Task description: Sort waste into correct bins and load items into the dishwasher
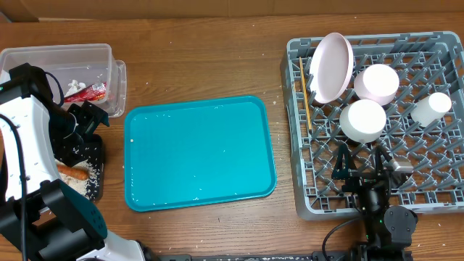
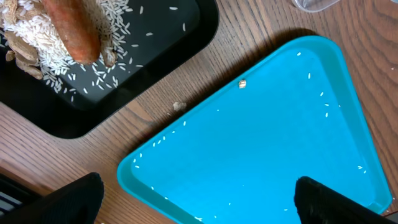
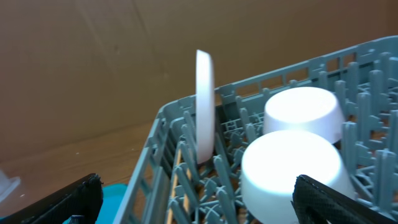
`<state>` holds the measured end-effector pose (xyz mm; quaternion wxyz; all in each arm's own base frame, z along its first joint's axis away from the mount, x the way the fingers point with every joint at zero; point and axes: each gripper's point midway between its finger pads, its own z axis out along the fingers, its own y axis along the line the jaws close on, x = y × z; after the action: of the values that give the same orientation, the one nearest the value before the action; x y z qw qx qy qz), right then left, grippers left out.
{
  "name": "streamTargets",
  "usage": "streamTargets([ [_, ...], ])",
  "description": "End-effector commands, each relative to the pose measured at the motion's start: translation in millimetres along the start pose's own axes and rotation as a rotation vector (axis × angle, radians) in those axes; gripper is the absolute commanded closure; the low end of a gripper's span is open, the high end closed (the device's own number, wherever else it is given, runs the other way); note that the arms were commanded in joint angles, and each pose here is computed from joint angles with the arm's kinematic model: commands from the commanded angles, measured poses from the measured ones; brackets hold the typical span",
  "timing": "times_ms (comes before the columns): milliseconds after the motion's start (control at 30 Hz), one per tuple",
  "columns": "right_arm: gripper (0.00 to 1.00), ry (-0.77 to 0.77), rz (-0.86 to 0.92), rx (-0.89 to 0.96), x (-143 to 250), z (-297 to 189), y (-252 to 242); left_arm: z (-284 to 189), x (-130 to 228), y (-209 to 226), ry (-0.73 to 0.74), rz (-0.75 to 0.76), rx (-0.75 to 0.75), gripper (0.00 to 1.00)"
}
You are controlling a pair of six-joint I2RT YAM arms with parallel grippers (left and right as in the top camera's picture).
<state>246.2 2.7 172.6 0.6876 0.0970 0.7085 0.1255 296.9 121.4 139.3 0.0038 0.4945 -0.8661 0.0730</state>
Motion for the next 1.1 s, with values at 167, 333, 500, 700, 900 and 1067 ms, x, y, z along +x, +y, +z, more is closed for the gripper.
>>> streamTargets([
  [167,0.0,-0.026,-0.063,0.093,-2.5,-0.8,-17.3,0.6,0.3,-0.3,0.002,-0.011,0.0,0.0],
  [333,0.0,-0.023,-0.123,0.094,-2.4,-0.8,-17.3,0.6,0.4,-0.4,0.002,-0.011,-0.001,0.0],
  [500,0.0,-0.02,-0.182,0.094,-2.3,-0.8,-17.2,0.6,0.3,-0.3,0.002,-0.011,0.0,0.0],
  [700,0.0,-0.019,-0.195,0.094,-2.3,-0.8,-17.2,0.6,0.3,-0.3,0.002,-0.012,0.0,0.0],
  [900,0.0,-0.019,-0.195,0.095,-2.4,-0.8,-17.3,0.6,0.3,-0.3,0.002,-0.011,0.0,0.0],
  [1067,0.0,-0.019,-0.195,0.095,-2.4,-0.8,-17.3,0.6,0.3,-0.3,0.002,-0.011,0.0,0.0],
])
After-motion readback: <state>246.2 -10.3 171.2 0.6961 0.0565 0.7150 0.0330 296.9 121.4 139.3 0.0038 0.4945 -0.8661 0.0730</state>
